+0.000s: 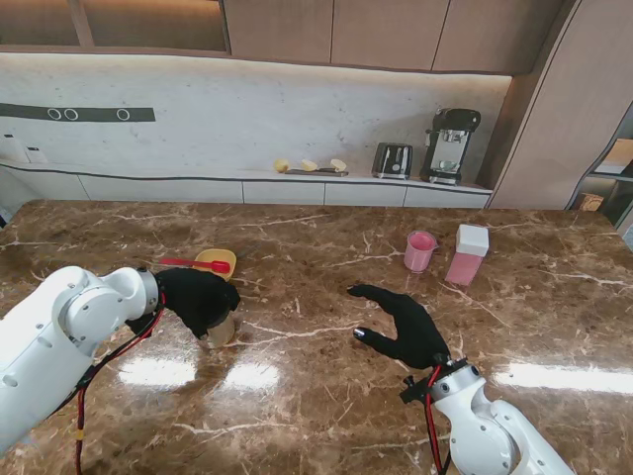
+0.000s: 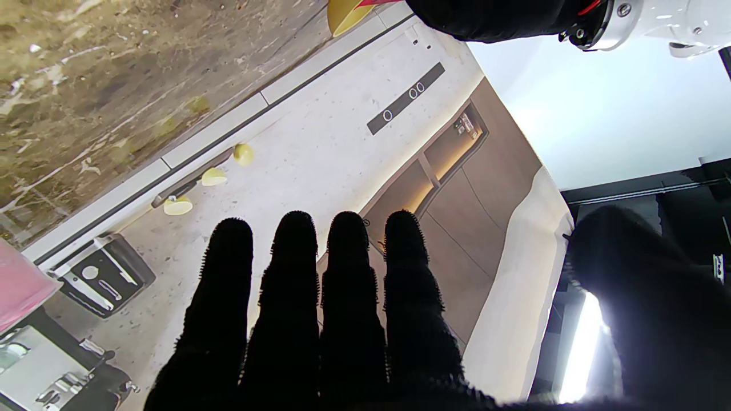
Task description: Measure grain into the airtight container
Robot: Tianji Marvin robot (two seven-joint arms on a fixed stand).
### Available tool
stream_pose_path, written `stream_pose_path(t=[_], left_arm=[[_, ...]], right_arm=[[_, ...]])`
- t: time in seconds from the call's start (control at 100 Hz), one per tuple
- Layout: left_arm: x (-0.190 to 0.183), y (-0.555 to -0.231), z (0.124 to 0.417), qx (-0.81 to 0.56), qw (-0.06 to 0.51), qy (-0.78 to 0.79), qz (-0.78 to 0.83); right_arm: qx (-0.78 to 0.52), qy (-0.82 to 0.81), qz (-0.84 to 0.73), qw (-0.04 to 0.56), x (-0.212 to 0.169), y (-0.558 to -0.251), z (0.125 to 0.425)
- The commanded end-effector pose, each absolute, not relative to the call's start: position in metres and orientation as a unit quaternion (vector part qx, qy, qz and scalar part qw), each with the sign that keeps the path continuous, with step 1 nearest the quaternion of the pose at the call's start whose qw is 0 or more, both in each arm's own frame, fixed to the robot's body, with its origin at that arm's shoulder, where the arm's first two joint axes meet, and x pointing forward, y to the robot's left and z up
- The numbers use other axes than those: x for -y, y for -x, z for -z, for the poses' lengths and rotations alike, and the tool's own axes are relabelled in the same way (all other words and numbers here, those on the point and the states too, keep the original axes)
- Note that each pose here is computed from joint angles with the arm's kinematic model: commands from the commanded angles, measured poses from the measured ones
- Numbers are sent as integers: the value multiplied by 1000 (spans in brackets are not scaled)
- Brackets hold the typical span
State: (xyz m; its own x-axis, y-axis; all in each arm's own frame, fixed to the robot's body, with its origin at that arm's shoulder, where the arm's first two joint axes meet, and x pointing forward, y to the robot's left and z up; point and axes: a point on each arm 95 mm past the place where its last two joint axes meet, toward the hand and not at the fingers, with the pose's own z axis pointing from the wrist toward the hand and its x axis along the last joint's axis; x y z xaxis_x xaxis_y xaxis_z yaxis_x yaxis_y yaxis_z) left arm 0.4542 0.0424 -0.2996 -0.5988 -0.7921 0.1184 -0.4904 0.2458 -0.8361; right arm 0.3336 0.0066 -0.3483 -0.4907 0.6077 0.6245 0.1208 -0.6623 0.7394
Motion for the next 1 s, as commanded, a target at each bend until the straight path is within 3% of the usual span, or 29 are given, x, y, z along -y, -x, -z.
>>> stream_pose_path(t=[0.0,0.99], left_arm=[[-29,-447,320,-774,143,423,450],[105,-423,323,-738,96,391,541]], right_arm=[[-383,-495,-764,156,-4,-331,358],[-374,-523,-743,186,14,-331,372]])
